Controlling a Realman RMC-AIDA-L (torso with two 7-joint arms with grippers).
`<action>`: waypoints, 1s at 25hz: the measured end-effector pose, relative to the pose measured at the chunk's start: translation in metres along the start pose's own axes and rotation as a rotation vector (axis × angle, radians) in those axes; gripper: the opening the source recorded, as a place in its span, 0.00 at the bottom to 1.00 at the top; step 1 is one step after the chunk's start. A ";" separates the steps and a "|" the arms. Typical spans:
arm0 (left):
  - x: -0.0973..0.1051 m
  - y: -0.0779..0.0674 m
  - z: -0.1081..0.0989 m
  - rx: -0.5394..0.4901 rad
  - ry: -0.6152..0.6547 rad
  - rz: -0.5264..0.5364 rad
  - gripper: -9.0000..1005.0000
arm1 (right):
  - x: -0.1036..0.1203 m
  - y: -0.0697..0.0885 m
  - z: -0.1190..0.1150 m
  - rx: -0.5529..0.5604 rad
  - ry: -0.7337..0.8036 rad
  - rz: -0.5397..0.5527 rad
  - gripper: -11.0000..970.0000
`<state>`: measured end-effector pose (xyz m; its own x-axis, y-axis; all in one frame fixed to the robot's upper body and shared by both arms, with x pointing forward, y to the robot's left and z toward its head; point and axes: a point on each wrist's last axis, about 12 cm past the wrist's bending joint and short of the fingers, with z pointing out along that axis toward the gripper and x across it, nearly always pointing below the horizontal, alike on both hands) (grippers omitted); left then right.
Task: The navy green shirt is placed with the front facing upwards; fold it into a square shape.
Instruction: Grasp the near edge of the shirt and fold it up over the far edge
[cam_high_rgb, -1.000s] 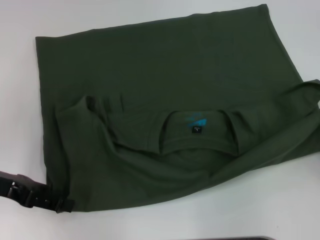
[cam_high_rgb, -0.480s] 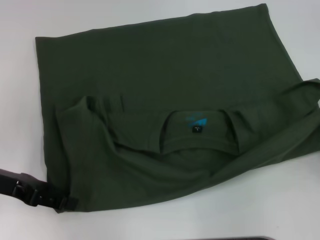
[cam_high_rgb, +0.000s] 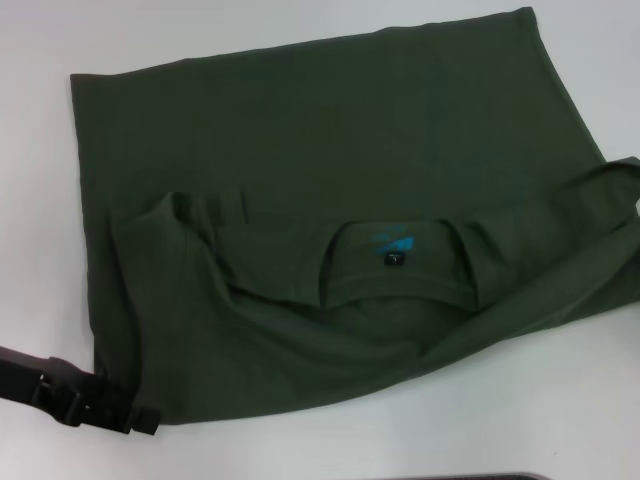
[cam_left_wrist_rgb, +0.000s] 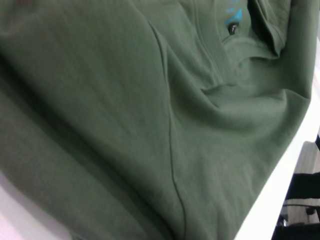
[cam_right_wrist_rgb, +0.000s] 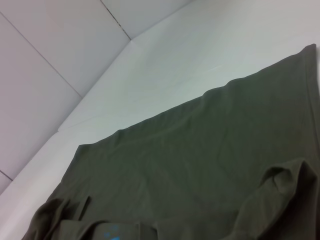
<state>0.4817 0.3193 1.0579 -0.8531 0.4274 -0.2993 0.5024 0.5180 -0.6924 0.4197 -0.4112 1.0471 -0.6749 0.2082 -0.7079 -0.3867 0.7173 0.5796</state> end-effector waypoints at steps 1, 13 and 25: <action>0.000 0.000 0.001 0.003 0.004 0.002 0.57 | 0.000 0.000 0.000 0.000 0.000 0.000 0.06; -0.006 -0.004 0.006 0.014 0.011 0.029 0.57 | 0.000 0.000 0.000 0.000 0.000 0.002 0.06; -0.008 0.000 0.005 -0.025 0.028 0.028 0.53 | -0.003 0.000 0.002 -0.004 -0.001 -0.005 0.06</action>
<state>0.4878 0.3122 1.0572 -0.8345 0.4623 -0.2996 0.5296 0.5235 -0.6674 0.4228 -0.4103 1.0483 -0.6727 0.2052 -0.7109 -0.3927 0.7153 0.5781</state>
